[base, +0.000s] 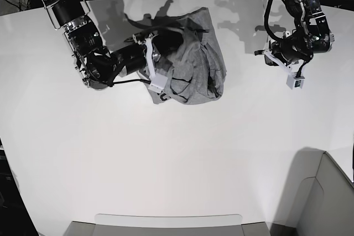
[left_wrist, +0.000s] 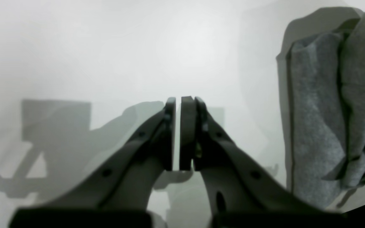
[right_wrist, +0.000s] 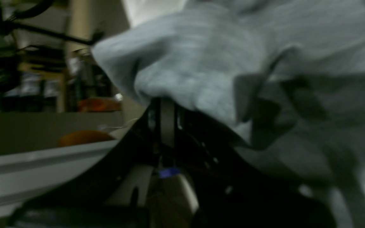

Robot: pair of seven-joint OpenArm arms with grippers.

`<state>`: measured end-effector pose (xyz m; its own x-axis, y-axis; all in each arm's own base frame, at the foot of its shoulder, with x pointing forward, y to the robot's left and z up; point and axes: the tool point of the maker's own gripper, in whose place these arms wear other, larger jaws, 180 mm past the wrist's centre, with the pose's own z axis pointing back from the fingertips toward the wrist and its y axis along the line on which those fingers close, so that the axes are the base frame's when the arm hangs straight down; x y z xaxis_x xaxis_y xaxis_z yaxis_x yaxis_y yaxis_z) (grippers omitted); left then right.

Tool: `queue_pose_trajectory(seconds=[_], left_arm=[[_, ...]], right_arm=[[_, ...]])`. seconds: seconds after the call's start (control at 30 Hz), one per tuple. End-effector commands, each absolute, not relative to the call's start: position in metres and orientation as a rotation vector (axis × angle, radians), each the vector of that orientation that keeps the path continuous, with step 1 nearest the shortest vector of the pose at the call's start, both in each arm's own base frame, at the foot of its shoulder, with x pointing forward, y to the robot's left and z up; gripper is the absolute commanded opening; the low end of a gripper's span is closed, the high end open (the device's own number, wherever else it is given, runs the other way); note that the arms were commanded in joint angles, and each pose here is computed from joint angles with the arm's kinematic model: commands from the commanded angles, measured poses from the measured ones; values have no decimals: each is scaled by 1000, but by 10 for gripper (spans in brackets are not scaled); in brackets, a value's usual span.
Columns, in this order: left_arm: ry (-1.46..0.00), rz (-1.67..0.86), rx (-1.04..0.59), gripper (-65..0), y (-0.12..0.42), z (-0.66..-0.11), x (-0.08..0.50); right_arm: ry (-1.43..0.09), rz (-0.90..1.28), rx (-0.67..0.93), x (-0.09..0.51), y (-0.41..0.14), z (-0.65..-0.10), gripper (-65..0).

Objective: Fold the T-shirt properly

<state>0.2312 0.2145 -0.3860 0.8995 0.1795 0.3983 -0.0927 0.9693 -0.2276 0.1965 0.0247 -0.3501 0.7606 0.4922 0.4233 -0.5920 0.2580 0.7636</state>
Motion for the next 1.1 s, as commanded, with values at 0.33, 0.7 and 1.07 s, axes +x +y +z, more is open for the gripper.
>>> queue_pose_trajectory(seconds=[0.33,0.7,1.07], left_arm=[[-498,131,-203,-626,217,-370,251],[-498,131,-202,-625,217,-370,251],[-498,133,-205,-625,216,-370,251]], right_arm=[[-145,770,1230,188,41,-310,-650],[-323,712,1076,229,-25,-292,-650],[-487,896,849,278,34,-282,-650]])
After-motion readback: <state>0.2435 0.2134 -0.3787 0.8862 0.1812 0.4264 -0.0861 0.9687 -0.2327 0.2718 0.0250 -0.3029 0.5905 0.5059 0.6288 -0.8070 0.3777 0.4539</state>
